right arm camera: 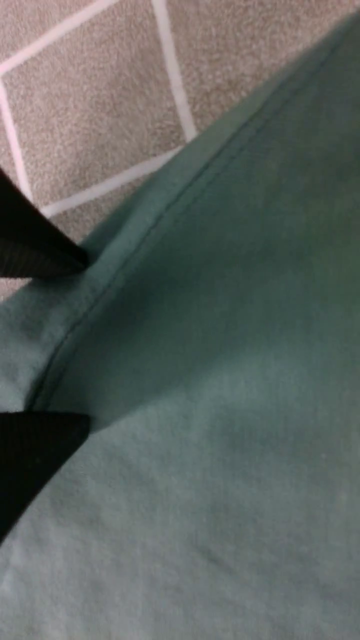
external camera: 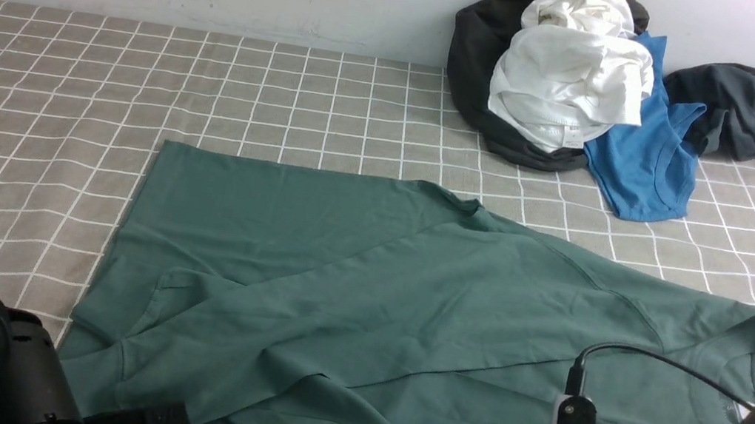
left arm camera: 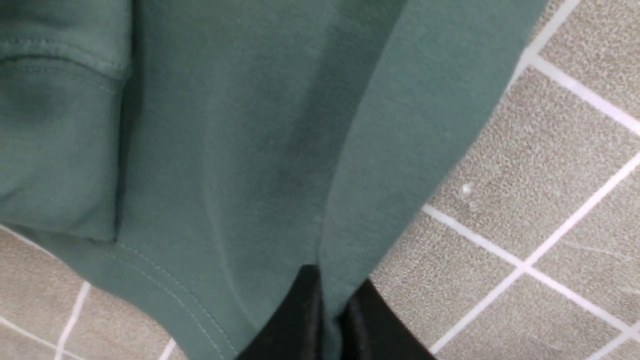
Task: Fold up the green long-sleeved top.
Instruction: Use both arms simultaneously to clamp the lower edge of the clothing fabric, then use both arms to drag the lower edge of the fabric forward and fold it over the upper edge
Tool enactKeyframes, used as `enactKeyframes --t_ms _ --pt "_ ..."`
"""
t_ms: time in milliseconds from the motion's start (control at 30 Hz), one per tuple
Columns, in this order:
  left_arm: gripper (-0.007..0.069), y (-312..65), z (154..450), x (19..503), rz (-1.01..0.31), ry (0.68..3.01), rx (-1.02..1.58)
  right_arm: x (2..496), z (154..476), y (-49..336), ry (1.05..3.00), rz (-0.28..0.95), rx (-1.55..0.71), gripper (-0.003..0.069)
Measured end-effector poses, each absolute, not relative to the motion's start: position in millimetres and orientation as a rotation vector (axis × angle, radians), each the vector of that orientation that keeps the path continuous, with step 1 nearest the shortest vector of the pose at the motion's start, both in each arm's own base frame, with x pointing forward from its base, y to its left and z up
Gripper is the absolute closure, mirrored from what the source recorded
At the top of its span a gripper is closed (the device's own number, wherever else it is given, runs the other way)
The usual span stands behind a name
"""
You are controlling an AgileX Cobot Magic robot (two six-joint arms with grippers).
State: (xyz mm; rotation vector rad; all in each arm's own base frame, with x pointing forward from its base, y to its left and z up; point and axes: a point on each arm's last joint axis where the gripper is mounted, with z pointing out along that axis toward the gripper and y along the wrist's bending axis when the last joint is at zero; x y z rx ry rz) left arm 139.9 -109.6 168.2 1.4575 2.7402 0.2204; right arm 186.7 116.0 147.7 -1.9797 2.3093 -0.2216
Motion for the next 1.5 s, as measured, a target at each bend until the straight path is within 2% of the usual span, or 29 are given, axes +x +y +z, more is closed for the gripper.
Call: enactKeyframes --t_ms 33,67,100,167,200,300,567,800,967,1000,1100,1167,1300,1400,1500 --pt "0.0620 -110 168 140 0.220 2.740 1.457 186 149 116 2.307 -0.222 -1.978 0.0386" --pt "0.0620 -110 168 140 0.220 2.740 1.457 186 149 116 2.307 -0.222 -1.978 0.0393" --pt "0.0620 -110 168 140 0.217 2.741 1.455 187 150 116 2.286 -0.226 -1.970 0.0455" --pt "0.0620 -110 168 140 0.217 2.741 1.455 188 151 116 2.270 -0.236 -1.968 0.0497" --pt "0.0620 -110 168 140 0.217 2.741 1.455 188 152 116 2.262 -0.239 -1.951 0.0572" --pt "0.0620 -110 168 140 0.216 2.742 1.455 187 157 115 2.259 -0.241 -1.913 0.0643" --pt "0.0620 -113 181 146 0.248 2.761 1.447 200 189 120 2.273 -0.279 -1.860 0.0651" --pt "0.0617 -111 231 194 0.276 2.690 1.283 241 244 121 2.277 -0.285 -1.642 0.0651" --pt "0.0612 -94 278 259 0.270 2.569 1.120 292 279 105 2.294 -0.225 -1.505 0.0651" --pt "0.0612 -94 278 262 0.270 2.567 1.126 296 279 104 2.297 -0.216 -1.499 0.0651" --pt "0.0612 -91 295 315 0.301 2.481 1.119 340 284 95 2.350 -0.138 -1.448 0.0651" --pt "0.0612 -91 295 328 0.311 2.472 1.128 349 283 95 2.363 -0.122 -1.432 0.0651" --pt "0.0612 -92 285 381 0.328 2.468 1.105 395 273 94 2.415 -0.083 -1.368 0.0651" --pt "0.0612 -89 278 402 0.335 2.473 1.085 416 263 95 2.447 -0.071 -1.319 0.0651" --pt "0.0612 -82 259 434 0.341 2.484 1.040 441 245 97 2.483 -0.060 -1.261 0.0651"
